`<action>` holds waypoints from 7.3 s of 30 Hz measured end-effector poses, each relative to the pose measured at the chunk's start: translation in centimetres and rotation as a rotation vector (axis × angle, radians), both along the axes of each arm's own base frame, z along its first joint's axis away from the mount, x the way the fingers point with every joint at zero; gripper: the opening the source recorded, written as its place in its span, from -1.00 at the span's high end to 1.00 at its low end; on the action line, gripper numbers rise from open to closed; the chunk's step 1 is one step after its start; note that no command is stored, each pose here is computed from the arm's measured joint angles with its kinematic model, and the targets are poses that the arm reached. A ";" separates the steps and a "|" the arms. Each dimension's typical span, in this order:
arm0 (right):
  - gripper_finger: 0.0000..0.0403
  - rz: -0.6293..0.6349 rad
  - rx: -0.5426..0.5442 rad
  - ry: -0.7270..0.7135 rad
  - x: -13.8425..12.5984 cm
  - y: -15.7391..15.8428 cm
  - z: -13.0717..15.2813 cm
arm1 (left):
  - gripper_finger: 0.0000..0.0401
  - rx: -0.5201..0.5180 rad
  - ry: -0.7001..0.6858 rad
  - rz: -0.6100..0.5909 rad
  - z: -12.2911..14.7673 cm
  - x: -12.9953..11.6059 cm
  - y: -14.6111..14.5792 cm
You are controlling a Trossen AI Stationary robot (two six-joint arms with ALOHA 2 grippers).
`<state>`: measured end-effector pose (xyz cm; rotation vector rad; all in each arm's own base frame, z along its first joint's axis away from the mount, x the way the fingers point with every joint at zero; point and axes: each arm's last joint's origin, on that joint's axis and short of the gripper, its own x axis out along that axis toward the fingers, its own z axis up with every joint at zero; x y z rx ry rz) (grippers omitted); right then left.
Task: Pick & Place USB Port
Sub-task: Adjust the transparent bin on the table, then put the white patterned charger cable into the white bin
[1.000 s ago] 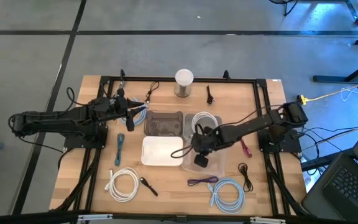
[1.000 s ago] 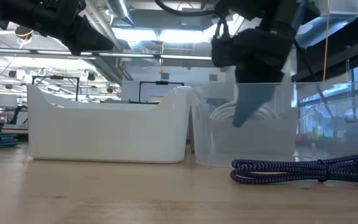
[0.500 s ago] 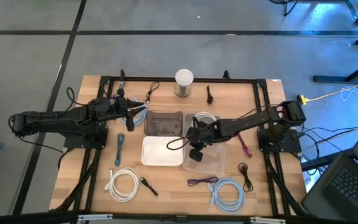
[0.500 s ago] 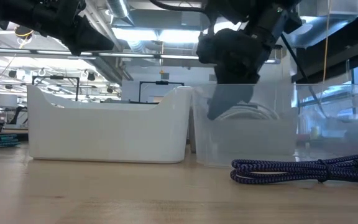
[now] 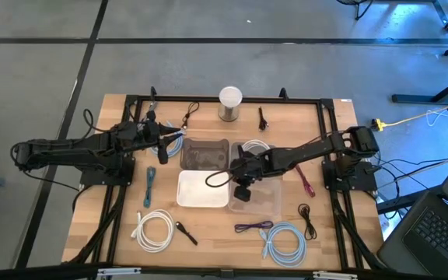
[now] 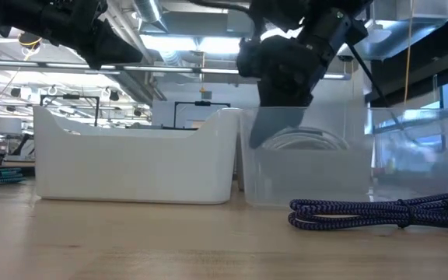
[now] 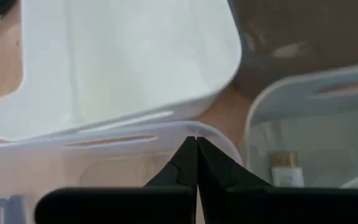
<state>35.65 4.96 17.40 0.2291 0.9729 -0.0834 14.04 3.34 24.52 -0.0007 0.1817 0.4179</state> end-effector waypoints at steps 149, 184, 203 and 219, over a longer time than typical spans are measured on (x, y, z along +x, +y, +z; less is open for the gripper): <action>0.72 -0.461 -0.504 0.192 -16.4 -4.3 17.5 | 0.32 -0.740 1.245 1.080 -9.9 1.0 20.1; 0.73 -0.480 -0.519 0.176 -16.3 -4.4 17.6 | 0.44 -0.842 1.133 1.058 -10.1 1.1 23.7; 0.73 -0.471 -0.517 0.186 -16.3 -4.4 17.6 | 0.93 -0.790 1.377 1.004 -12.3 3.2 25.2; 0.73 -0.482 -0.541 0.176 -16.3 -4.4 17.6 | 0.95 -0.665 0.742 0.589 2.7 5.7 18.8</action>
